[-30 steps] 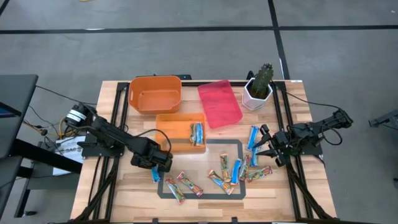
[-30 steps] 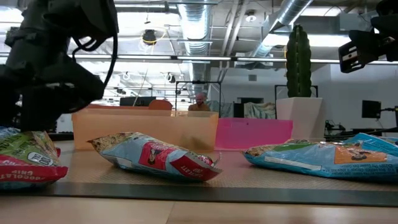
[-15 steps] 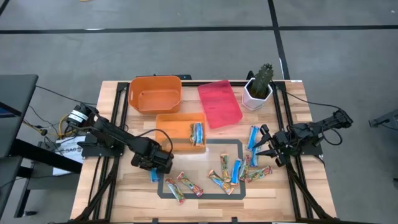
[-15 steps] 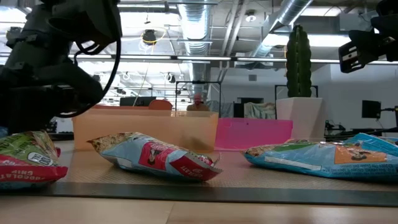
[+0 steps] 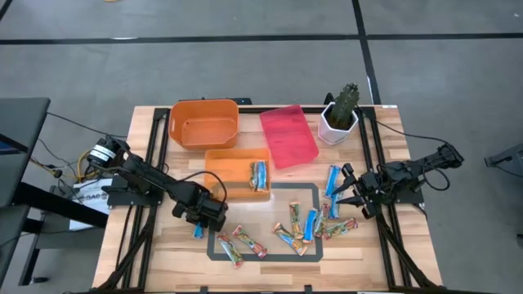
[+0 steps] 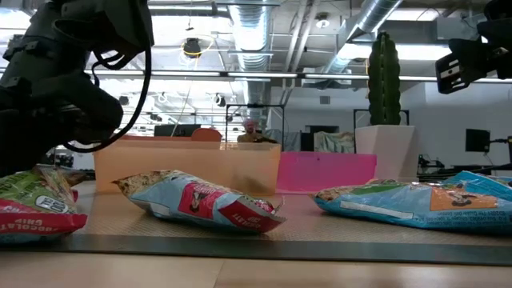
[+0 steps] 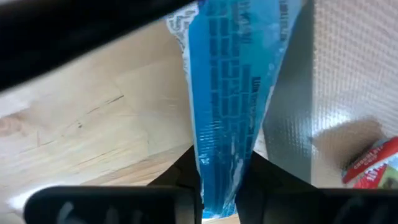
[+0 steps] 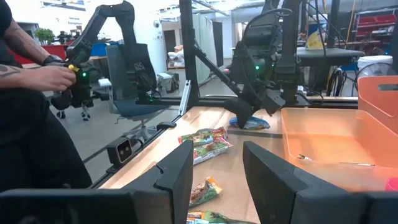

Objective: Pick and place Granola Bars by type
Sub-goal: Put the blue granola bar into the top orange bin

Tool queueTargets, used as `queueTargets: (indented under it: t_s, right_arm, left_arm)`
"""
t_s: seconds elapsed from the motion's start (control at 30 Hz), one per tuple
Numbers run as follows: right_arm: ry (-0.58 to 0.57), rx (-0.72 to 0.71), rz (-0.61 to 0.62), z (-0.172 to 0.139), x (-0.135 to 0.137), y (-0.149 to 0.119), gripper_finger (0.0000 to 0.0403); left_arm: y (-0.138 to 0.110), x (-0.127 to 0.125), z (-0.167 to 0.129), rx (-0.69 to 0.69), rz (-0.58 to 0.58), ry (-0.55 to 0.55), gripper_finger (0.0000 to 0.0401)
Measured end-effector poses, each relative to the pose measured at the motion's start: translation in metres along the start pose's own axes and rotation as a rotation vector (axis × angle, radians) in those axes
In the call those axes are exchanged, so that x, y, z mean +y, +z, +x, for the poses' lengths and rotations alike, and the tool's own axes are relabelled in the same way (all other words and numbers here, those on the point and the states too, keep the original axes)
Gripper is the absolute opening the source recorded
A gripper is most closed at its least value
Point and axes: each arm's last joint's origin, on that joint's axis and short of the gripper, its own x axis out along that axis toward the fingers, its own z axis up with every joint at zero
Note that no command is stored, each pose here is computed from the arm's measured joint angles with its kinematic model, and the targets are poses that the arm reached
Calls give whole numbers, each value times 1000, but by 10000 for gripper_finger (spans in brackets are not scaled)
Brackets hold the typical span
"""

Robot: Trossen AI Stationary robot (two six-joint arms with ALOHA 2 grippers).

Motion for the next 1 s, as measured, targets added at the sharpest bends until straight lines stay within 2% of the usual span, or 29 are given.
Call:
queueTargets:
  t_s: [0.4, 0.6, 0.83, 1.0]
  right_arm:
    - [0, 0, 0, 0, 0, 0, 133]
    - [1, 0, 0, 0, 0, 0, 134]
    - [1, 0, 0, 0, 0, 0, 133]
    - [1, 0, 0, 0, 0, 0, 134]
  left_arm:
    - [-6, 0, -18, -41, 29, -78, 45]
    - [-15, 2, -37, -72, 52, -169, 45]
    - [-21, 6, -71, -218, 72, -374, 45]
    - [-23, 9, -98, -389, 70, -557, 45]
